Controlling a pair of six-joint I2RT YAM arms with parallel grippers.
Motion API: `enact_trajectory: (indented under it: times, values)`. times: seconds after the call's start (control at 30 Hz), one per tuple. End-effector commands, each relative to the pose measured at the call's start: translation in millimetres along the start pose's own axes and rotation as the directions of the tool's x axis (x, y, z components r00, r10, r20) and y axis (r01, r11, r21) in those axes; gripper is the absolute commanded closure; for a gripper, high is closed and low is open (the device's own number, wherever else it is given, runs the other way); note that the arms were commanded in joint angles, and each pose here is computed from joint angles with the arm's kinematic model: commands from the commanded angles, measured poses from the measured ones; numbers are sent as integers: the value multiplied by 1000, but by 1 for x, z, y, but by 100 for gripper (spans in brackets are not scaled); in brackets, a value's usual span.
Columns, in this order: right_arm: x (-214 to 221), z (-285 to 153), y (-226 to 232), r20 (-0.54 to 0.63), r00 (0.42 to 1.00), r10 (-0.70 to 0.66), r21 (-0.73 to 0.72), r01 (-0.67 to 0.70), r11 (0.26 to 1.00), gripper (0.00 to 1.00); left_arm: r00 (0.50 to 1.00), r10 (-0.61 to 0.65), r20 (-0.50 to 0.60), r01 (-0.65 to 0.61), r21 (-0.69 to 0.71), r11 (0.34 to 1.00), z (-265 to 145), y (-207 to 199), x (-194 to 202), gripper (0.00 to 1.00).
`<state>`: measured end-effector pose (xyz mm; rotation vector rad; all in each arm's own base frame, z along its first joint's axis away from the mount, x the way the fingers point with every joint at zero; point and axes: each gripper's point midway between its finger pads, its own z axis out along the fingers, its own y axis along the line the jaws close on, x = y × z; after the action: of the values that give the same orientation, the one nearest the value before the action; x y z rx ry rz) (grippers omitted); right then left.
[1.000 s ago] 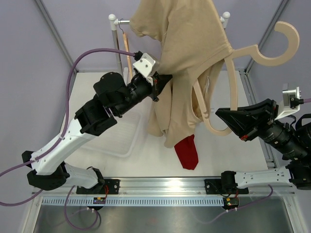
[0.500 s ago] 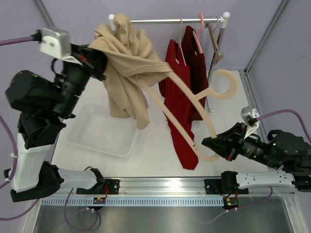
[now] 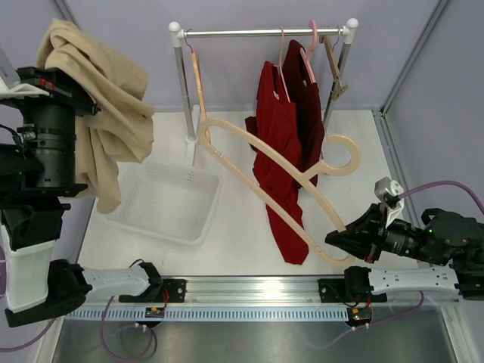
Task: Remove the t-shirt from the hanger
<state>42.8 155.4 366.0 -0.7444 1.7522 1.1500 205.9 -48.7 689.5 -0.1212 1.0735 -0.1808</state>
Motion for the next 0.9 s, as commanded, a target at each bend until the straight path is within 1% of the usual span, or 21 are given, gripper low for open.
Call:
enact_trajectory:
  times: [0.0,0.03,0.1,0.13,0.17,0.2,0.23,0.27,0.3,0.37,0.47,0.6,0.63,0.67,0.7,0.73,0.8,0.83,0.87]
  values:
    - [-24,-9,-2,80,997,3,15,-4,1000,100,998,-59,10,59,-79,995,-14,23,6,100]
    - [-26,-7,-9,89,996,-5,60,-1,998,100,999,-29,-36,26,-74,997,-15,15,34,100]
    - [-26,-1,-13,74,997,-21,100,14,995,100,998,-49,-41,45,-98,994,-22,21,49,100]
    - [-29,0,-17,80,996,-24,131,13,991,100,998,-61,-30,57,-116,992,-31,33,48,100]
    - [-31,1,-18,82,996,-26,142,14,990,100,998,-32,-53,25,-125,992,-34,30,71,100]
    - [-32,3,-18,79,996,-36,150,24,988,100,998,-17,-56,8,-153,988,-37,36,77,100]
    - [-33,3,-18,82,996,-39,150,26,988,100,999,-45,-23,40,-178,983,-44,48,72,100]
    - [-33,4,-17,82,996,-40,147,27,989,100,999,-12,-48,4,-175,985,-46,44,93,100]
    - [-35,5,-15,88,995,-43,138,31,990,100,999,1,-42,-9,-181,983,-49,47,95,100]
    - [-33,7,-14,81,996,-47,136,35,990,100,1000,-18,-13,15,-190,982,-54,54,93,100]
    - [-31,11,-15,71,996,-49,144,38,989,100,1000,-1,-18,-2,-187,982,-55,54,97,100]
    - [-36,15,-12,88,995,-57,140,44,989,100,999,15,-38,-22,-188,982,-62,56,117,100]
    - [-37,16,-11,90,994,-61,136,48,990,100,997,37,-63,-48,-184,982,-65,54,136,100]
    - [-39,18,-10,91,993,-72,136,59,989,100,997,36,-74,-50,-190,981,-69,56,145,100]
    - [-42,19,-8,101,992,-74,132,60,989,100,998,13,-69,-26,-199,980,-76,62,149,100]
    - [-46,20,-7,107,991,-83,135,68,988,100,995,25,-95,-43,-196,980,-82,61,173,100]
    - [-53,24,-4,113,988,-103,142,87,986,100,995,-15,-103,-8,-221,975,-94,67,193,100]
    - [-57,26,-3,118,987,-111,144,93,985,100,991,-1,-133,-30,-227,974,-103,70,214,100]
    - [-63,28,-1,124,984,-125,148,106,983,100,988,-1,-157,-38,-250,967,-108,75,227,100]
